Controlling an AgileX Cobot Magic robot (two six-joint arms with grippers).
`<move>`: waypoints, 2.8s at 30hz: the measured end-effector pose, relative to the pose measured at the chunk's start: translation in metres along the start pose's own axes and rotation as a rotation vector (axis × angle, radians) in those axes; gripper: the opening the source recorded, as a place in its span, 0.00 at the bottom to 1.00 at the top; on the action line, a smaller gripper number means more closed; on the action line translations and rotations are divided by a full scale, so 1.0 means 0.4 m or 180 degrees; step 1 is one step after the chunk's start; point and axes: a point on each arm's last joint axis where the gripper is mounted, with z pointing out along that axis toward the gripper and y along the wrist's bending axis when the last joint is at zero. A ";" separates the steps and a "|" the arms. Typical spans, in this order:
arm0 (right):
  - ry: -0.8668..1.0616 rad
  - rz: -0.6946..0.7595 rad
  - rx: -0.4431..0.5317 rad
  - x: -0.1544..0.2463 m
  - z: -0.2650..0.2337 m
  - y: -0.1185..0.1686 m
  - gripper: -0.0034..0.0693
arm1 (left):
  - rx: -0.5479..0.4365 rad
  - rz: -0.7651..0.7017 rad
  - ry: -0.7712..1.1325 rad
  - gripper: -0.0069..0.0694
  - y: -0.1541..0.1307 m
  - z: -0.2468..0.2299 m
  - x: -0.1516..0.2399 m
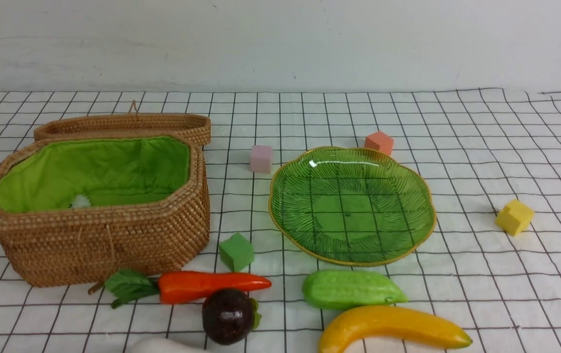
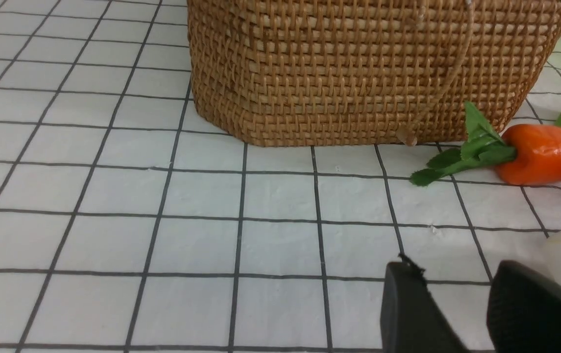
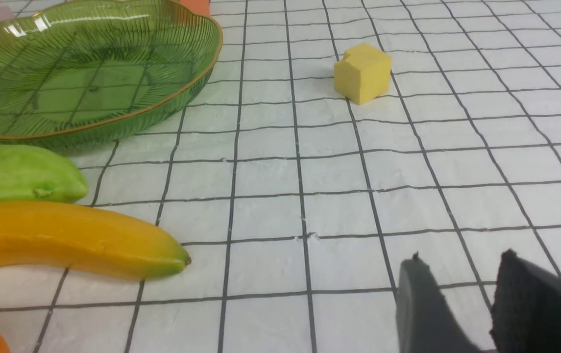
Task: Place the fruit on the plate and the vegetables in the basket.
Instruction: Take a daikon with your left arm and place it on the basket on the left.
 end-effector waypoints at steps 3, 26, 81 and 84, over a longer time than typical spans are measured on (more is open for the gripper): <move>0.0000 0.0000 0.0000 0.000 0.000 0.000 0.38 | -0.0003 0.0011 -0.0001 0.40 0.000 0.000 0.000; 0.0000 0.0000 0.0000 0.000 0.000 0.000 0.38 | 0.0899 -0.1651 -0.2419 0.40 -0.031 -0.194 -0.352; 0.0000 0.0000 0.0000 0.000 0.000 0.000 0.38 | -0.0455 -0.2496 0.2884 0.70 -0.263 0.359 -0.150; 0.0000 0.0000 0.0000 0.000 0.000 0.000 0.38 | -0.0323 -0.2604 0.2708 0.70 -0.249 0.314 -0.208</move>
